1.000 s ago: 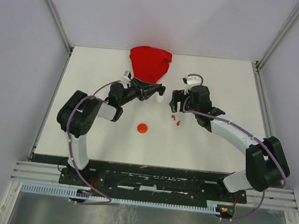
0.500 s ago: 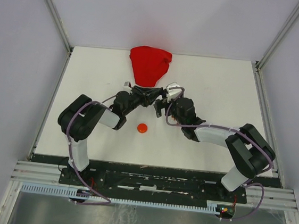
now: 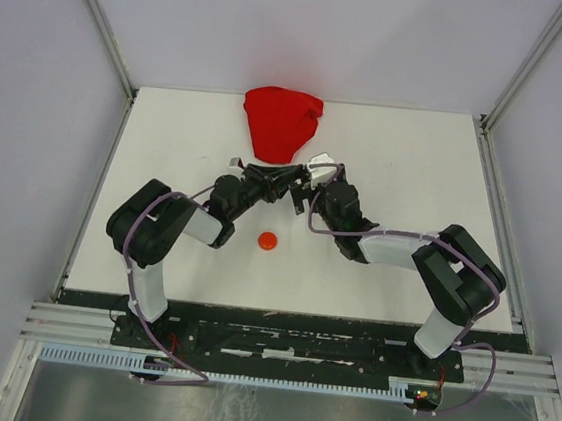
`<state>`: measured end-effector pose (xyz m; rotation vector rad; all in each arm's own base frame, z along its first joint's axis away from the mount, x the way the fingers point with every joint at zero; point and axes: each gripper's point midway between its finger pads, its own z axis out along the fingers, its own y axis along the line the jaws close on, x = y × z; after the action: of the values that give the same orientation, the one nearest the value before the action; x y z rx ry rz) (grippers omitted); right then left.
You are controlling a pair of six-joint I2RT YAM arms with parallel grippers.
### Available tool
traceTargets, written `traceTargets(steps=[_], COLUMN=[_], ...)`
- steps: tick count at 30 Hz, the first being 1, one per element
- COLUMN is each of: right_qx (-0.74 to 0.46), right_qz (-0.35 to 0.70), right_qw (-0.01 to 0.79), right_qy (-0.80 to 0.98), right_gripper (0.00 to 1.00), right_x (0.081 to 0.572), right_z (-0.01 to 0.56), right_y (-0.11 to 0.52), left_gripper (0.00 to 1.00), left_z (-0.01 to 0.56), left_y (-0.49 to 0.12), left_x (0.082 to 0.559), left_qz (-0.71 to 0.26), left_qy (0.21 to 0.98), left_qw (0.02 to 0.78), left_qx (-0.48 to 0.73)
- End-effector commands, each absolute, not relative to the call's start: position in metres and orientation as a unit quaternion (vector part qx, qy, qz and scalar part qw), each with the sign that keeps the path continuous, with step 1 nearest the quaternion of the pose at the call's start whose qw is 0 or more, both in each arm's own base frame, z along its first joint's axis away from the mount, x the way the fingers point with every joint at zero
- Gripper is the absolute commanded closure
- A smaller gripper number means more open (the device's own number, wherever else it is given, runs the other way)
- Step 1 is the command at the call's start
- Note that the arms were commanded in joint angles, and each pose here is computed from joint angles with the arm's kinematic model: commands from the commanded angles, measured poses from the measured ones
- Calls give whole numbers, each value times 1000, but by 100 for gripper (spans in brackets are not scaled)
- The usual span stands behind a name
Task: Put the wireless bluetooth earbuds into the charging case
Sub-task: Close the charging case.
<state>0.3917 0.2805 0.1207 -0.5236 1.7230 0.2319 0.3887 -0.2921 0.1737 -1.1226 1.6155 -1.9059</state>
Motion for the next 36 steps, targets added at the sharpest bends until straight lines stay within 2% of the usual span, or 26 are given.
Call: traceTargets(steps=[1, 27, 30, 34, 36], right_qx=[-207, -172, -126, -82, -86], right_qz=[75, -42, -37, 17, 39], right_qw=[656, 679, 661, 571, 552], right_qy=[722, 712, 739, 817, 828], right_gripper=[1, 1, 1, 1, 1], right_x=[411, 410, 406, 403, 402], right_z=[150, 174, 177, 170, 177], right_y=[281, 224, 205, 191, 193], left_gripper=[97, 97, 97, 97, 97], left_z=[205, 155, 147, 135, 127], left_y=[-292, -282, -276, -268, -267], left_x=[378, 362, 368, 377, 379], left_qz=[-721, -696, -682, -656, -641], left_qy=[548, 577, 590, 620, 640], left_qw=[195, 182, 203, 231, 239], left_qx=[-376, -387, -381, -362, -350])
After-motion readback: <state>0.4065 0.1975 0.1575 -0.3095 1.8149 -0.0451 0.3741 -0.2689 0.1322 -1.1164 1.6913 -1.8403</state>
